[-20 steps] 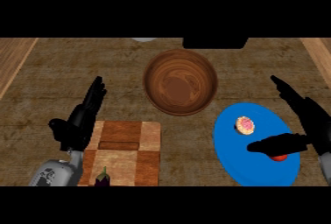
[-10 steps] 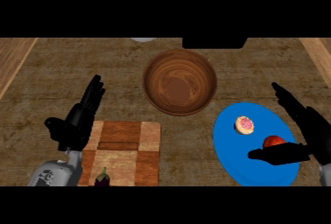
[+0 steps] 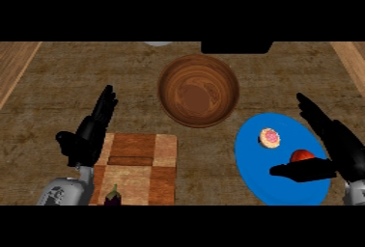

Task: Pick the cupcake from the plate and place it in the bowl

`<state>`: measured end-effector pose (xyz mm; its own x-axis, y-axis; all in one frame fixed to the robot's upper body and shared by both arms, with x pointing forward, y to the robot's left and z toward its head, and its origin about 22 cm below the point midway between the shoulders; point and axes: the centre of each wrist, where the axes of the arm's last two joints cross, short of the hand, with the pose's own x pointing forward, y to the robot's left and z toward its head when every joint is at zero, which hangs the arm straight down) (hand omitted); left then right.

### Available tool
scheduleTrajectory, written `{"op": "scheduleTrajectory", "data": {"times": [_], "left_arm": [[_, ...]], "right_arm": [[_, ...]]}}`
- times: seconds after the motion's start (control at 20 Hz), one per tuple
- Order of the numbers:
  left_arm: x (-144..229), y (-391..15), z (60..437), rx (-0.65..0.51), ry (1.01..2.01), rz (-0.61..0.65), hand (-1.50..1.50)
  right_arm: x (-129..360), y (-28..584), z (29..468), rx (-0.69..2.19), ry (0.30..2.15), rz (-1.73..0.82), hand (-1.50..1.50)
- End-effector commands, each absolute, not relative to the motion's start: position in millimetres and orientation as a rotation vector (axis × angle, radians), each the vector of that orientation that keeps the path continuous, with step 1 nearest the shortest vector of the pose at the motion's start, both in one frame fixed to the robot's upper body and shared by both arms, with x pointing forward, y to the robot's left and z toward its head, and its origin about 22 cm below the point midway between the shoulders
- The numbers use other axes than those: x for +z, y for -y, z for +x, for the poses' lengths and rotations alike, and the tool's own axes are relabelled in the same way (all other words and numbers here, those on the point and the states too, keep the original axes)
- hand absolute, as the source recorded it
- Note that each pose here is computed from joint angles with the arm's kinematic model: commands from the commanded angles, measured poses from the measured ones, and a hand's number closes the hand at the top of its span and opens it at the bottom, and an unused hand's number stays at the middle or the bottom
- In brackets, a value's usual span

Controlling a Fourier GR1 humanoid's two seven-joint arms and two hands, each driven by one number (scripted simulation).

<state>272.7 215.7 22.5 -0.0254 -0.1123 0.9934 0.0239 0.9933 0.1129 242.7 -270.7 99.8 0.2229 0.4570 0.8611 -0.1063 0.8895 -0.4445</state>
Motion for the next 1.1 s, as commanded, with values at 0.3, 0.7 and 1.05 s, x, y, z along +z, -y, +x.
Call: {"op": "scheduleTrajectory", "data": {"times": [0.3,0.7,1.05], "left_arm": [[23.4,-224.8,265.0,-0.109,1.592,0.073,0.00],[34.8,-211.4,261.8,-0.113,1.595,0.064,0.00],[23.1,-221.3,267.1,-0.113,1.597,0.058,0.00]], "right_arm": [[56.7,280.3,269.4,0.340,1.271,-0.276,-1.50],[27.2,281.3,249.1,0.350,1.253,-0.351,-1.50],[25.2,277.6,263.3,0.464,1.160,-0.461,-1.50]]}}
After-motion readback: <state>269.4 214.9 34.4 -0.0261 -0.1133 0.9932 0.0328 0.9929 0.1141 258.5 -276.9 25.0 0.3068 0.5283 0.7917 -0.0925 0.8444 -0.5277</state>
